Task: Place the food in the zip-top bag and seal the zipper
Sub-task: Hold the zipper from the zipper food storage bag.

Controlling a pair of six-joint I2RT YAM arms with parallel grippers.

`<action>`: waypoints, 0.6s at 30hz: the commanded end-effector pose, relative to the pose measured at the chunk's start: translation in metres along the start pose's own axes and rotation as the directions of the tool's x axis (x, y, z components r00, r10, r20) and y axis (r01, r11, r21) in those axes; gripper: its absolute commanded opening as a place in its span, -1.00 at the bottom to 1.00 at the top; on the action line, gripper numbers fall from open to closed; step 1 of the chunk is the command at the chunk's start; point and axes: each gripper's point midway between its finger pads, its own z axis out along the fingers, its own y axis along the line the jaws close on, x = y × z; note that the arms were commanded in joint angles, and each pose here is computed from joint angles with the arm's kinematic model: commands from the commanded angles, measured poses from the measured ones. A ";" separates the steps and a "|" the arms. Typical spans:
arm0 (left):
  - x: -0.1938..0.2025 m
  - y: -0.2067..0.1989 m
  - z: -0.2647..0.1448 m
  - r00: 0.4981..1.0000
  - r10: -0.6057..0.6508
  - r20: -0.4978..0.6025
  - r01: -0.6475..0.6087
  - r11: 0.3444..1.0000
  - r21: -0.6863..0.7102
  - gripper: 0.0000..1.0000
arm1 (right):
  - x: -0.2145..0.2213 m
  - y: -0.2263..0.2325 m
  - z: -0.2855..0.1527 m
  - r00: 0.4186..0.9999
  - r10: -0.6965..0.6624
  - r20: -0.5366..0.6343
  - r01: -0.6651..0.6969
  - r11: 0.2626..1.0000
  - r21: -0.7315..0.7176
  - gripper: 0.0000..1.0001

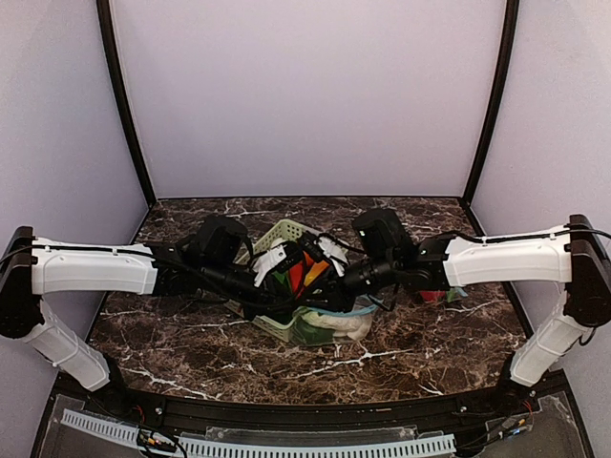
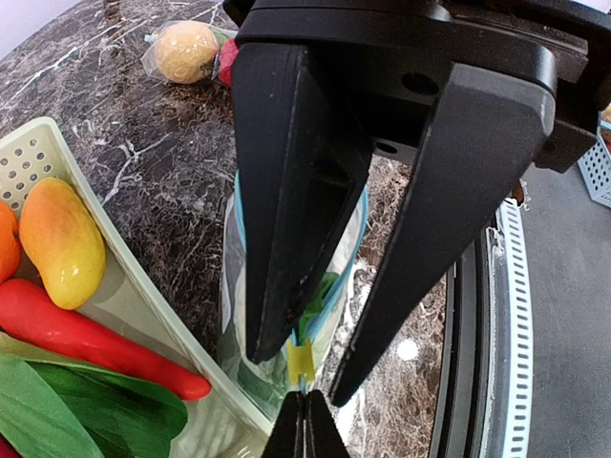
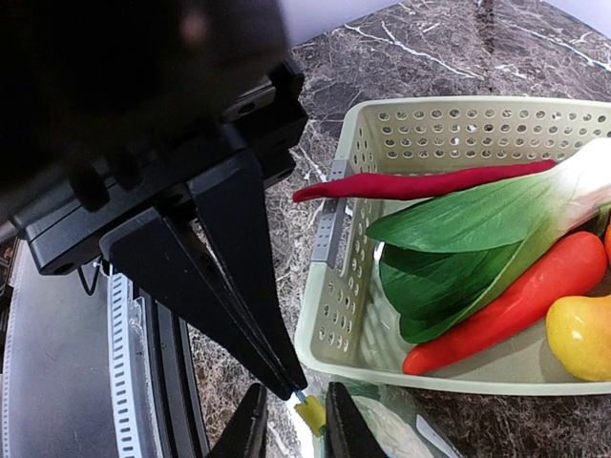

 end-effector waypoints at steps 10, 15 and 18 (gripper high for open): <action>-0.010 -0.001 -0.009 0.999 0.025 0.022 -0.024 1.000 -0.014 -0.99 | 0.022 -0.008 0.005 0.998 -0.030 -0.048 0.029 0.999 -0.025 -0.43; -0.011 -0.001 -0.010 0.999 0.026 0.025 -0.026 1.000 -0.012 -0.99 | 0.024 -0.007 0.006 0.998 -0.041 -0.057 0.038 0.998 -0.046 -0.42; -0.012 -0.003 -0.009 0.999 0.028 0.030 -0.028 1.000 -0.003 -0.99 | 0.025 -0.007 0.009 0.997 -0.044 -0.064 0.041 0.998 -0.052 -0.41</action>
